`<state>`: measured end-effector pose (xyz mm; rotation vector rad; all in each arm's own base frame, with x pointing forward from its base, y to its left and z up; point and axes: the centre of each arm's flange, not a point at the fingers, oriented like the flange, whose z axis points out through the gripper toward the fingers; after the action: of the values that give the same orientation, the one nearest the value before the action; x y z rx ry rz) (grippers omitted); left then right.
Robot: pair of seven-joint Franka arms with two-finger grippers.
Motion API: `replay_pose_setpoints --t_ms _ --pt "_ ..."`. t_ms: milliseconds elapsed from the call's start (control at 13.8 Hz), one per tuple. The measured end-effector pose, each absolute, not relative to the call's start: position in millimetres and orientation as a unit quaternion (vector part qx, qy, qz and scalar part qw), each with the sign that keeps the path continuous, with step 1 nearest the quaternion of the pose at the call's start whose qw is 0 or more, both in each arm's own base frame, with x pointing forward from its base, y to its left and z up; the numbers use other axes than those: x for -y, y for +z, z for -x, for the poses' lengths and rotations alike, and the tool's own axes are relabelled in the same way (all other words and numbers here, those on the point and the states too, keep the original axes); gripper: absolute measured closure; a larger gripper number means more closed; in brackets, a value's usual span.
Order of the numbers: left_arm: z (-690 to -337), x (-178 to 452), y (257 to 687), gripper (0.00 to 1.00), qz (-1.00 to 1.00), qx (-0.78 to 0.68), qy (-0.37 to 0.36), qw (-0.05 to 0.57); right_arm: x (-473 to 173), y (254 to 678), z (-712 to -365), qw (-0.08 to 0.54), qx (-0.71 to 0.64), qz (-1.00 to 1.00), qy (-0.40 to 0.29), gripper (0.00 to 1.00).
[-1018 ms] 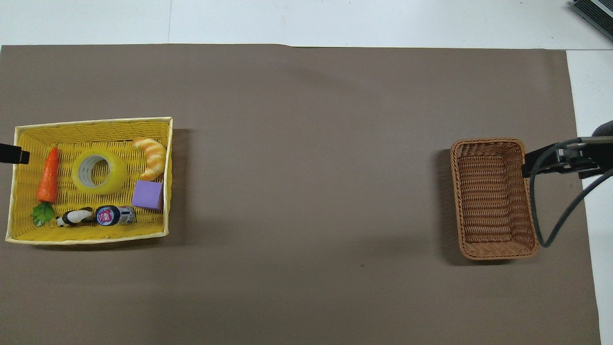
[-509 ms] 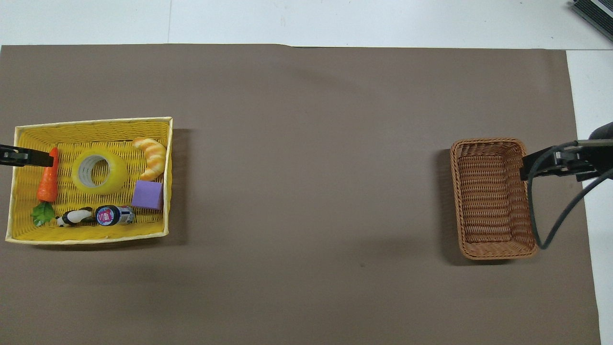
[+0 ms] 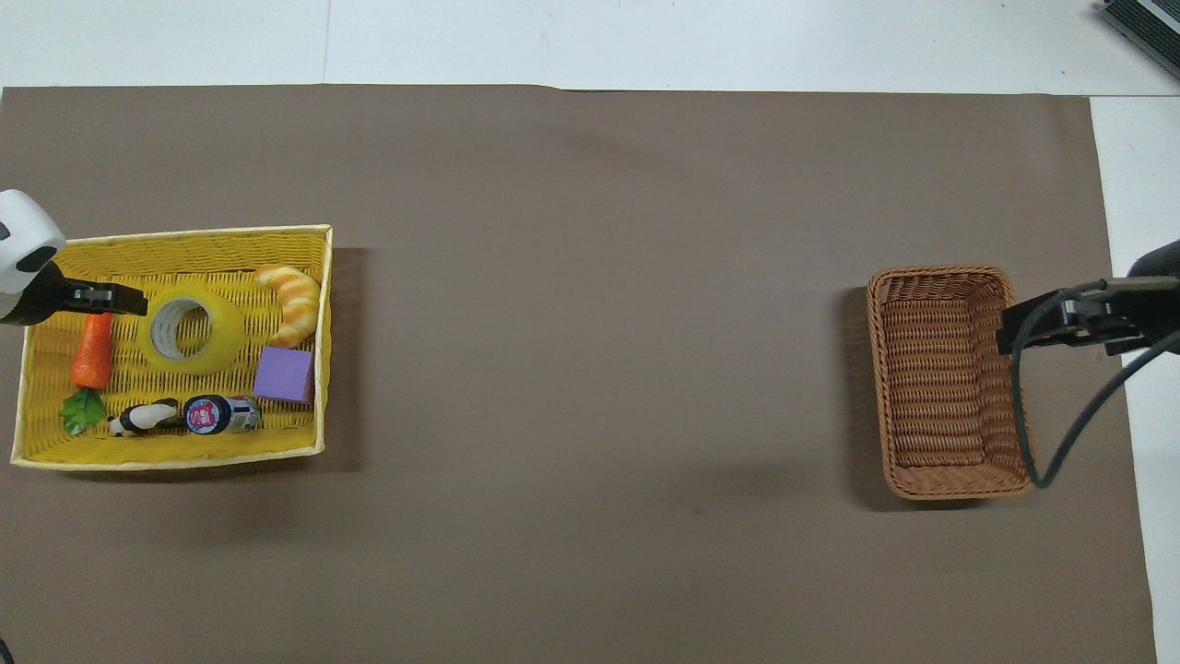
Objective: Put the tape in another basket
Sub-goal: 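Reach the left gripper down into the yellow basket toward the tape roll, then grasp the yellow tape roll with the left gripper and lift it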
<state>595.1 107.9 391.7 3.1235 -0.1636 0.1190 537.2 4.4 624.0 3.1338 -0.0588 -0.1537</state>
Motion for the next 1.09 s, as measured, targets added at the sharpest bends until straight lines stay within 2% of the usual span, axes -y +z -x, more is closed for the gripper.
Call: replay_pose_setpoints --t_ms 873,945,1091 --pt "-580.0 -109.4 329.0 0.32 -0.999 0.033 0.036 0.019 -6.4 623.2 -538.1 0.002 0.017 -0.999 -0.043 0.0" --pt "-579.1 -109.2 327.6 0.33 -0.999 0.033 0.034 0.02 -6.4 623.4 -537.9 0.002 0.017 -0.999 -0.043 0.0" --pt "-577.6 -108.9 325.3 0.56 -0.999 0.033 0.032 0.02 -6.4 623.6 -537.7 0.002 0.017 -0.999 -0.042 0.0"
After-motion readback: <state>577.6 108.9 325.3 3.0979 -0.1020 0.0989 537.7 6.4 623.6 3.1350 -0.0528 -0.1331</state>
